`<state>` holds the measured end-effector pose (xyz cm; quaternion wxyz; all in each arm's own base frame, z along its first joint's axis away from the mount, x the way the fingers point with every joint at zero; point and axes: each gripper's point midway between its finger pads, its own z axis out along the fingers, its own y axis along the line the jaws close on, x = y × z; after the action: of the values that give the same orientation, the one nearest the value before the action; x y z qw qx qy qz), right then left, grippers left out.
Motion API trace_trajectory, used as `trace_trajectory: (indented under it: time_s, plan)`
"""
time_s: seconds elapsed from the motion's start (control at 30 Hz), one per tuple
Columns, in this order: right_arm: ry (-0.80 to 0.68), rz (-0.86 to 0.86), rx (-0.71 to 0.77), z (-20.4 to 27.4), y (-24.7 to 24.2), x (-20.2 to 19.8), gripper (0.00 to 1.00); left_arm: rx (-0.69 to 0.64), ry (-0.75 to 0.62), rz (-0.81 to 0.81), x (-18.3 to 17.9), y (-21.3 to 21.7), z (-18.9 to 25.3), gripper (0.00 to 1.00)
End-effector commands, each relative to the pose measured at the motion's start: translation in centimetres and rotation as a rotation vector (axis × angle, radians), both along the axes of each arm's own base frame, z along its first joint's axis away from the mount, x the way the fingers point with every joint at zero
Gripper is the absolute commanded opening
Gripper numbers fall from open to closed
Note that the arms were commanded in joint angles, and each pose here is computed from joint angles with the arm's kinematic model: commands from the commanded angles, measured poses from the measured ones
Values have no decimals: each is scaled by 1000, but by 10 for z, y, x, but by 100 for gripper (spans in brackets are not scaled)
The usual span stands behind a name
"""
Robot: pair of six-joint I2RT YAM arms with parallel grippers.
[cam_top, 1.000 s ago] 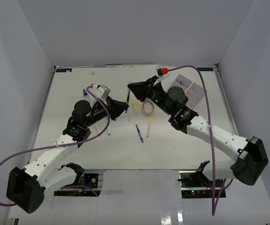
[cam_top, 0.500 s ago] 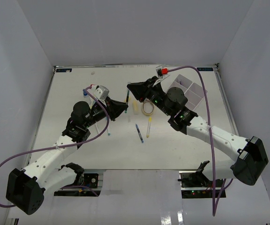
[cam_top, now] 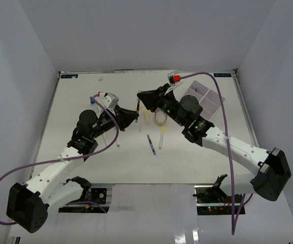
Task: Sort the stationery into containers
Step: Close the pen cap on the pen.
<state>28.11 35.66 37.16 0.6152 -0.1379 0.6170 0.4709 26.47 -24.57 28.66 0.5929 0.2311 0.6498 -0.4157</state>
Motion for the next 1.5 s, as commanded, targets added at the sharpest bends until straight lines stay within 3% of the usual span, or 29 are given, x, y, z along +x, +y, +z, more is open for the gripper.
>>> trace_trajectory:
  time_s: [0.0, 0.23, 0.47, 0.73, 1.47]
  plan:
    - [-18, 26, -36, -1, 2, -11, 27, -34, -104, 0, -3, 4, 27, 2]
    - [-19, 35, -50, -7, 1, -15, 26, -32, -129, 19, -3, 8, 29, 0]
    - [-14, 56, -77, -17, 3, -20, 17, -34, -138, 15, -5, 8, 32, 0]
    - [13, 111, -122, -33, 10, -29, 16, -41, -153, 14, -6, 11, 38, 0]
    - [222, 202, -335, -129, 21, -57, 16, -113, -252, 54, -10, 24, 72, 0]
